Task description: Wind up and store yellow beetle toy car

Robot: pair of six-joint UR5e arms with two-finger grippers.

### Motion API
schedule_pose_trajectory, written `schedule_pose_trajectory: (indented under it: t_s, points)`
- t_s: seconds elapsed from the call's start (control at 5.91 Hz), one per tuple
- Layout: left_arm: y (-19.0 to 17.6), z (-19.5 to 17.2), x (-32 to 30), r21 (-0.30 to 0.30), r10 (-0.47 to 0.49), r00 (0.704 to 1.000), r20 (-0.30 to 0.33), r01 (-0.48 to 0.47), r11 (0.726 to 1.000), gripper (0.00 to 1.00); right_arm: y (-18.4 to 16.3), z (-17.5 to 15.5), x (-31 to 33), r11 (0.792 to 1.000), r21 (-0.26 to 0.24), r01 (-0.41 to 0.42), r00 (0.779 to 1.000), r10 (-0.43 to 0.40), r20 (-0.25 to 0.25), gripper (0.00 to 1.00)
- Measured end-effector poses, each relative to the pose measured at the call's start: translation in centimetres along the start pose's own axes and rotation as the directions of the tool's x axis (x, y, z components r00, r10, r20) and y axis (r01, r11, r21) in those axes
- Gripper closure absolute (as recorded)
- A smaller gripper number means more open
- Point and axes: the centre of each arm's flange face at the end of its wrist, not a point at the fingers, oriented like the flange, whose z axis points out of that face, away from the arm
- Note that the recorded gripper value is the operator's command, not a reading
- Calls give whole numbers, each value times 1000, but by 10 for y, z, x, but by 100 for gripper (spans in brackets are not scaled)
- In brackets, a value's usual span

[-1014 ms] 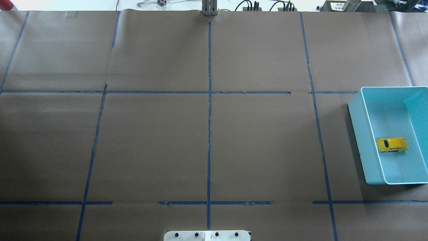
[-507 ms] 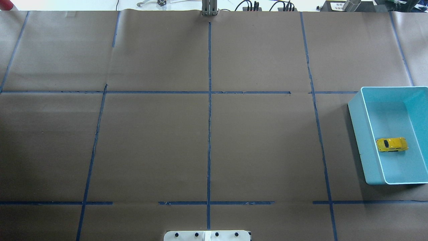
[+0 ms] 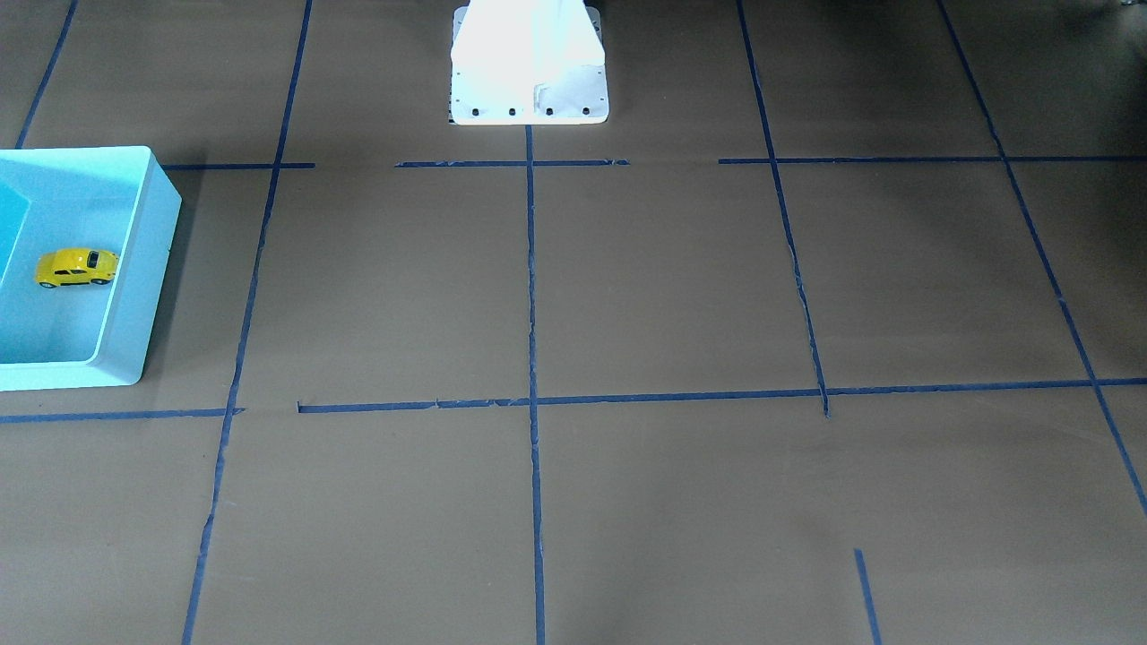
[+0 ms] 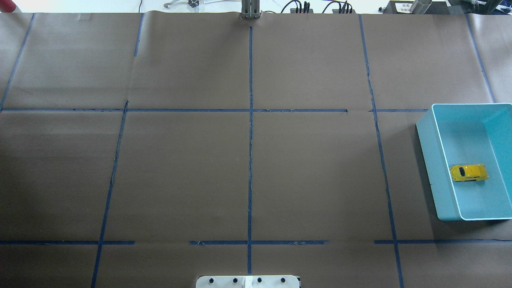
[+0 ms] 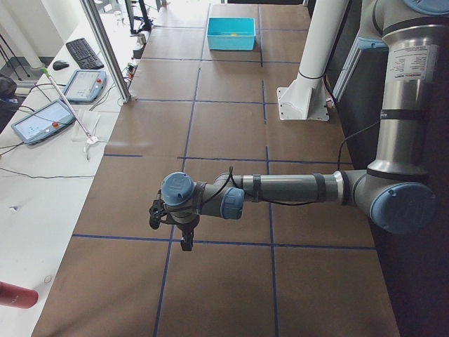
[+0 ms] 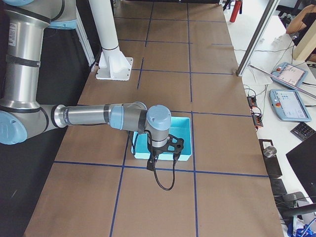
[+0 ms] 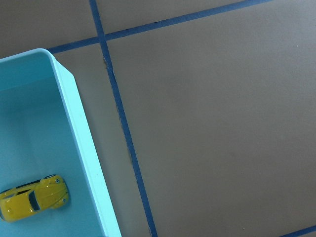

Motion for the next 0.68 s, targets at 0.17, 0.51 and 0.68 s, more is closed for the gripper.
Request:
schedule_pose_trajectory:
  t_s: [0.17, 0.51, 0.68]
  points:
    - [-4, 1, 0, -1, 0, 1000, 0, 0, 1000, 0, -1, 5, 4, 1000, -9, 12, 1000, -12, -1, 0]
    - [-18, 4, -2, -7, -7, 1000, 1, 7, 1000, 0, -1, 9, 8, 998, -19, 60, 998, -60, -2, 0]
    - [-25, 7, -4, -13, -13, 1000, 2, 13, 1000, 0, -1, 9, 9, 998, -18, 64, 998, -64, -2, 0]
